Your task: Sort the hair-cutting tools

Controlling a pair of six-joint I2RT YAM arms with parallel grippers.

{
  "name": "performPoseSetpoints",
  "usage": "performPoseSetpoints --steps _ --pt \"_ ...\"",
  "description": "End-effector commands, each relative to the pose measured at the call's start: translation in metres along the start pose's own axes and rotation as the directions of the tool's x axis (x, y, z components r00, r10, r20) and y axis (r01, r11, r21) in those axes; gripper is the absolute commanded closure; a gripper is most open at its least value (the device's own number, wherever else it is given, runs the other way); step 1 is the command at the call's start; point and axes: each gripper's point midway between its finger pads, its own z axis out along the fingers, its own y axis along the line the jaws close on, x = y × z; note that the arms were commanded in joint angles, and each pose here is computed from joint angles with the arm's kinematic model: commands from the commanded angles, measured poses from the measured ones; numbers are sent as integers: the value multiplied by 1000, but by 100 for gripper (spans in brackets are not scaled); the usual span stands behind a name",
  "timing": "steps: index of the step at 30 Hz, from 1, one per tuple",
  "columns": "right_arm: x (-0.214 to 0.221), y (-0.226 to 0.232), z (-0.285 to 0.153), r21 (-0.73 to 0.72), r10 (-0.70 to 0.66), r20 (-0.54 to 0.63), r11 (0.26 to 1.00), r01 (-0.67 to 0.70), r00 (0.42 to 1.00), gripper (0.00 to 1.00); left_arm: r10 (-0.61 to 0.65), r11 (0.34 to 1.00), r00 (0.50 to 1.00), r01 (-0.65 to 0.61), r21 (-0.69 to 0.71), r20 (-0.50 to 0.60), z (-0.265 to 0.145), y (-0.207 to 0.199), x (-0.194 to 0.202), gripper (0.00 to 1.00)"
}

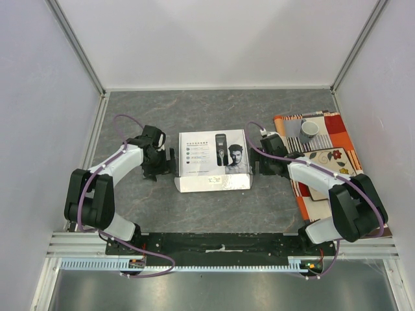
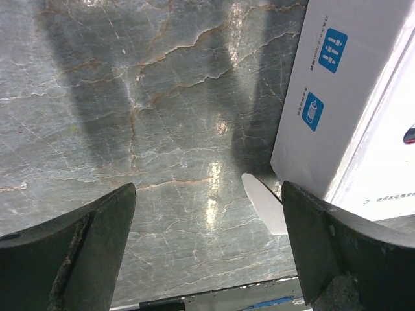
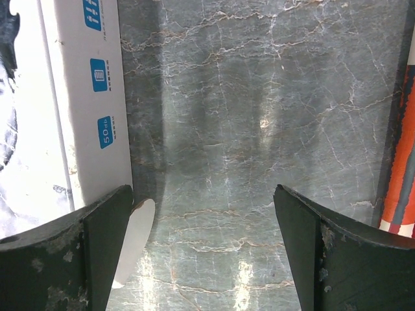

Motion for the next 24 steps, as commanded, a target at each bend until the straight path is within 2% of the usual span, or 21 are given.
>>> performPoseSetpoints --steps 1,17,24 --pt "3 3 -4 -13 2 -4 1000 -2 1000 2 57 998 998 -58 2 3 -6 -1 1 0" --pt "30 15 -5 -71 -17 -115 997 9 993 2 85 990 994 -77 121 -65 -7 -23 18 0" --pt "42 18 -5 -91 -12 -151 996 -2 988 2 89 988 993 -79 130 -74 -6 -24 19 0"
